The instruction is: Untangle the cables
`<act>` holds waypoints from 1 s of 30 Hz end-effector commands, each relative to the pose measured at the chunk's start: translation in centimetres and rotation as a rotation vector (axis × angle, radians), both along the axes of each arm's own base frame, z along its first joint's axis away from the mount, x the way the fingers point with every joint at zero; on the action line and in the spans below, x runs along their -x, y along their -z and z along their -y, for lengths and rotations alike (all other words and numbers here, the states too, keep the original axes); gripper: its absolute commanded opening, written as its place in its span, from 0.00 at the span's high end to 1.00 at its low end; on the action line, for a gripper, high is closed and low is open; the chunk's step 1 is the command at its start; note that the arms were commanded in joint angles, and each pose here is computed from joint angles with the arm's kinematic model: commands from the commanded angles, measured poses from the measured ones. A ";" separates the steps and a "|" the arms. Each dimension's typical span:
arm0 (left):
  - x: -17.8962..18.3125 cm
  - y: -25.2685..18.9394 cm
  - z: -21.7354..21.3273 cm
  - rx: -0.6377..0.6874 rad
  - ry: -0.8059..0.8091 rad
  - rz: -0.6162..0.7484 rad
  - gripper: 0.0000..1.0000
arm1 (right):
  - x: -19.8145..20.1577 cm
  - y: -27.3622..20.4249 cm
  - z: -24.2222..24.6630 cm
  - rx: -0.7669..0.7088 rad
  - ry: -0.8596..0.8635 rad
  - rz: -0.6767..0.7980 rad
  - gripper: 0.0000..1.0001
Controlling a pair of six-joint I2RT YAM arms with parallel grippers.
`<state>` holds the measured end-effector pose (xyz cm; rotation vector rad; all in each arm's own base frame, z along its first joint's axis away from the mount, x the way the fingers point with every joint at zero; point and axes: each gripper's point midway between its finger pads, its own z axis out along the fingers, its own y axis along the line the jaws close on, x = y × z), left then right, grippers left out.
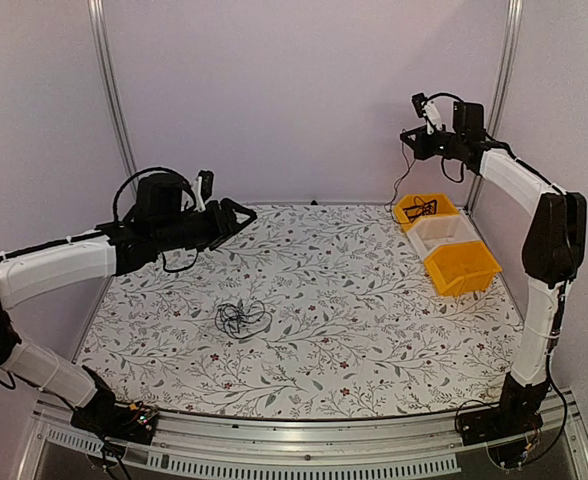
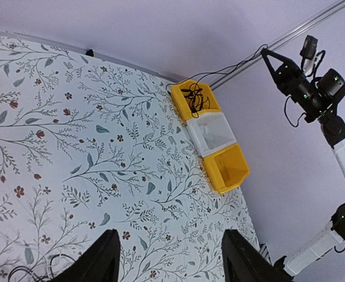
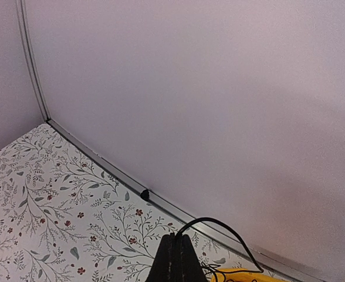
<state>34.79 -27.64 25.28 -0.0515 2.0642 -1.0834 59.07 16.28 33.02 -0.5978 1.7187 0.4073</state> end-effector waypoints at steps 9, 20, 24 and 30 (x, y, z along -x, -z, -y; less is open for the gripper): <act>-1.2 0.1 1.5 -0.005 0.044 -0.013 0.38 | 1.1 -4.4 0.8 -0.030 0.021 0.079 1.00; -1.9 0.5 2.7 -0.014 0.082 -0.021 0.39 | 0.9 -5.5 3.4 -0.006 0.081 0.111 1.00; -2.0 0.6 2.8 -0.018 0.086 -0.024 0.39 | 1.0 -6.3 4.3 -0.008 0.100 0.127 1.00; -2.2 1.1 3.0 -0.016 0.089 -0.039 0.39 | 1.8 -7.2 5.2 -0.006 0.108 0.139 1.00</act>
